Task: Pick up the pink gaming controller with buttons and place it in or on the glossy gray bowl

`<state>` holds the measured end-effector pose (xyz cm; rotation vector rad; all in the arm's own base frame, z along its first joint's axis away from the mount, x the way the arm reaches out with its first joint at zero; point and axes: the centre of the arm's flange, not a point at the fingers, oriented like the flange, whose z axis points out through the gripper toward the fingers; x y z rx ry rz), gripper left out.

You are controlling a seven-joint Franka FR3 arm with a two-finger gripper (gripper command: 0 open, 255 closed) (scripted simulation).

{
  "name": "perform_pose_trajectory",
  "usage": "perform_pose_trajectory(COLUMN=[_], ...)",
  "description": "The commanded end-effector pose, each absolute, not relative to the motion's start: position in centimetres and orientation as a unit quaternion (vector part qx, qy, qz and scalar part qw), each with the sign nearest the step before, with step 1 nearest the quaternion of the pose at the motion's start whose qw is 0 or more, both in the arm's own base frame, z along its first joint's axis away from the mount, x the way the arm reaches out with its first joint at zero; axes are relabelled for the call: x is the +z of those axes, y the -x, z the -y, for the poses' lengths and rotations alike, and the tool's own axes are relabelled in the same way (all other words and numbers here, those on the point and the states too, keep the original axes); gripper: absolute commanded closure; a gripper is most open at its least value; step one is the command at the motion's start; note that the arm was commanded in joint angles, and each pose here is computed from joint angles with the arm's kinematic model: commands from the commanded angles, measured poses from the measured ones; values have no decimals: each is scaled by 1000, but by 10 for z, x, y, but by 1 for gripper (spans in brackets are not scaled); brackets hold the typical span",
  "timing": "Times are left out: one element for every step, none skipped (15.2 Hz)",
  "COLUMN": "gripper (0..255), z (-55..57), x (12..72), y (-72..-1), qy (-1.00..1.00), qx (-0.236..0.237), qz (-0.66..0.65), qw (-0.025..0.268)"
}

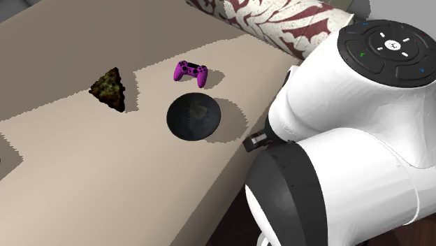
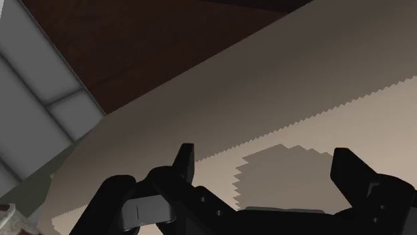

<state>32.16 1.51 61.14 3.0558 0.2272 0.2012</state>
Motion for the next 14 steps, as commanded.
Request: perform_pose_trajectory(gripper=[0,0,0,0,0,0,0,0,0,0,0,0,0,0], z=[-15,-18,-20,-23,-26,-28,-31,-34,-37,-40,-43,-46,-49,-53], x=[611,610,608,606,604,602,600,598,596,594,593,591,589,587], y=[-322,-334,-347,-360,-372,-385,-398,-410,-423,-435,-448,-461,-473,-486], qy=[-994,-995,-995,-995,-994,-994,-994,-994,-994,-994,-994,-994,-994,-994], qx=[65,65,65,65,64,64,64,64,63,63,63,62,62,62], qz=[-74,-75,-77,-78,-80,-81,-82,-84,-85,-86,-88,-89,-91,-92], qw=[35,32,29,26,23,20,17,14,10,7,4,1,-2,-5])
